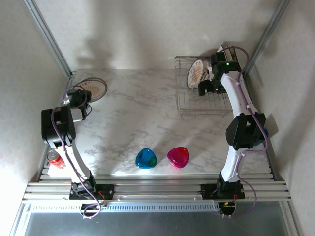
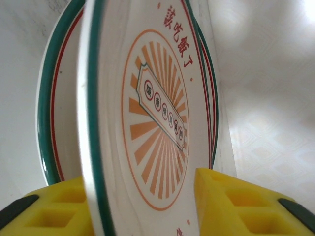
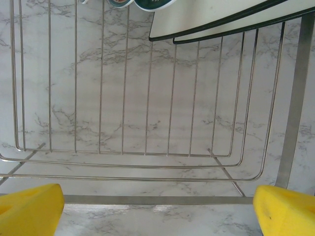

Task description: Unload the plates from the dish rack

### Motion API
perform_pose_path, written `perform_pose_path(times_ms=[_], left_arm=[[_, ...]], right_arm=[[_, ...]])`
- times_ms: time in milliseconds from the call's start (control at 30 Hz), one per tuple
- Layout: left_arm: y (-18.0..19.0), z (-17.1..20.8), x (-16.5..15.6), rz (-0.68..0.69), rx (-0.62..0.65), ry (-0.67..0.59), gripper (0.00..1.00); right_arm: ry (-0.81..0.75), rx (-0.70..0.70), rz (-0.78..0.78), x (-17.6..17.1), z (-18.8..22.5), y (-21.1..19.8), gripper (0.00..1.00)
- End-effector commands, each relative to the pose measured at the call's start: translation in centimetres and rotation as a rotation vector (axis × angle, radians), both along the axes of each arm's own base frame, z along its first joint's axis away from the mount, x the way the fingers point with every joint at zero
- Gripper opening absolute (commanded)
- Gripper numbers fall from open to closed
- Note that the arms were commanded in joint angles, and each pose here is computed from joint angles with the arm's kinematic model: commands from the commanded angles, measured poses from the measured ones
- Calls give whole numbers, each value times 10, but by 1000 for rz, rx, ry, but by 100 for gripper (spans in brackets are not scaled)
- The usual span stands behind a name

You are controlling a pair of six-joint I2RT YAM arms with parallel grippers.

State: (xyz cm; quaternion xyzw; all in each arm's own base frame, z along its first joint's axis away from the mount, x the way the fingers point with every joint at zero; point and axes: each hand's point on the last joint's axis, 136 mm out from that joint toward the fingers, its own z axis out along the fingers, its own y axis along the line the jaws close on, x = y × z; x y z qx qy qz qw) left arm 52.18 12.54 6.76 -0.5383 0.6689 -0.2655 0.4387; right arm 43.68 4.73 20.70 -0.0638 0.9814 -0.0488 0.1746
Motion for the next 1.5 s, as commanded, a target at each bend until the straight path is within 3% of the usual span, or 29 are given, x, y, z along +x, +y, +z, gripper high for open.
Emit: perform_pose_path(times_ms=[0,233,400,867,1467], left_arm=[[-1,19,6,-16,37,-21,51],[-5,27,8,-57,64,-2,74],[-5,35,5,-71,100,15,83],[-7,50,-7,-93,137,27,90],[-10,28,-20,-108,135,68,93]], right_arm=[[-14,5,28,-4,7,5,99],[-18,9,29,-5,6,5,99],[-23,15,30,-6,6,5,99],[-31,31,36,-9,4,8,99],[-44,36,40,-15,10,7,99]])
